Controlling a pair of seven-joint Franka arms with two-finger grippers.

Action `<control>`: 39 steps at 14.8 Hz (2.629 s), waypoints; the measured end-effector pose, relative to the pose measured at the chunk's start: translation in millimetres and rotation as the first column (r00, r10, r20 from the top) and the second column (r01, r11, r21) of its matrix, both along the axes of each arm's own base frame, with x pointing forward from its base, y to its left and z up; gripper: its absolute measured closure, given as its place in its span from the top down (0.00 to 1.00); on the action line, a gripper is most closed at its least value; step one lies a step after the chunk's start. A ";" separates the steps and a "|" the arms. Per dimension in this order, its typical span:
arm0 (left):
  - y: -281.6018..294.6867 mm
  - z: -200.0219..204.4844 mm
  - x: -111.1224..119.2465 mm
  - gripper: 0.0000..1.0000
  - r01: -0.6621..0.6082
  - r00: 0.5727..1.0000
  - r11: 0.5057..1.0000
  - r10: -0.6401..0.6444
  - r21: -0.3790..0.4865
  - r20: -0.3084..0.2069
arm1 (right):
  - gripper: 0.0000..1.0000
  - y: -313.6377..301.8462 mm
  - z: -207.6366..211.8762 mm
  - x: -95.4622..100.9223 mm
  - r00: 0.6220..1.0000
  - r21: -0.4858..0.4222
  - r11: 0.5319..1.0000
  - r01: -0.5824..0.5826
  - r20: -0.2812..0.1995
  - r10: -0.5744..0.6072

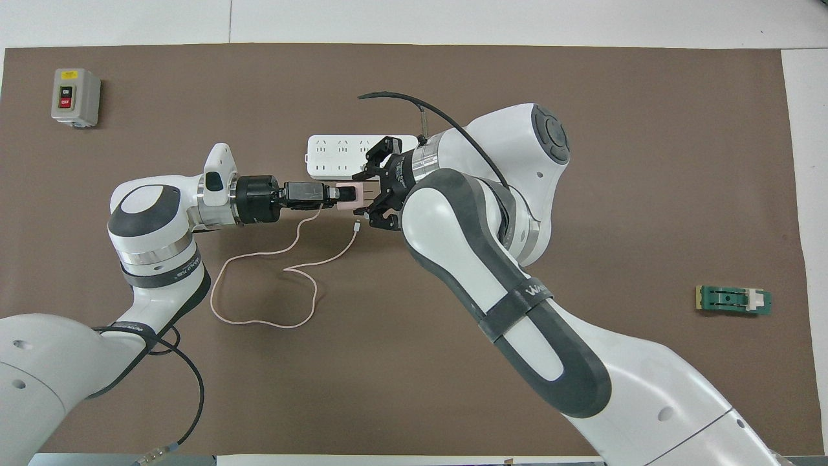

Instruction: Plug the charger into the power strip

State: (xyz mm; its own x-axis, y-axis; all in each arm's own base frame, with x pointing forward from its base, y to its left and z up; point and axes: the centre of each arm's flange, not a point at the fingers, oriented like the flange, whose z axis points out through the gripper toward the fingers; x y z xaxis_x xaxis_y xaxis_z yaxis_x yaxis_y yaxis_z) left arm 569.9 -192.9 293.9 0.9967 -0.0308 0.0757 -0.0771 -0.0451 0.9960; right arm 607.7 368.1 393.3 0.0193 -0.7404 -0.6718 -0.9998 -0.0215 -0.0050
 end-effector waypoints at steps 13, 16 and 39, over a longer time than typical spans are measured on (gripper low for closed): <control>5.1 4.4 4.8 0.32 -0.007 1.000 1.000 0.007 -0.003 0.014 | 1.00 -125.1 18.1 59.7 0.986 -0.041 0.985 0.166 0.026 -0.165; 10.8 22.3 19.3 0.32 -0.007 0.999 1.000 0.007 0.005 0.048 | 1.00 -172.7 33.1 66.9 0.986 -0.088 0.982 0.168 0.026 -0.166; 127.5 297.2 9.7 0.32 0.306 0.937 0.482 -0.002 0.821 -0.349 | 1.00 -399.6 102.6 18.6 0.491 -0.531 0.462 -0.710 0.097 0.866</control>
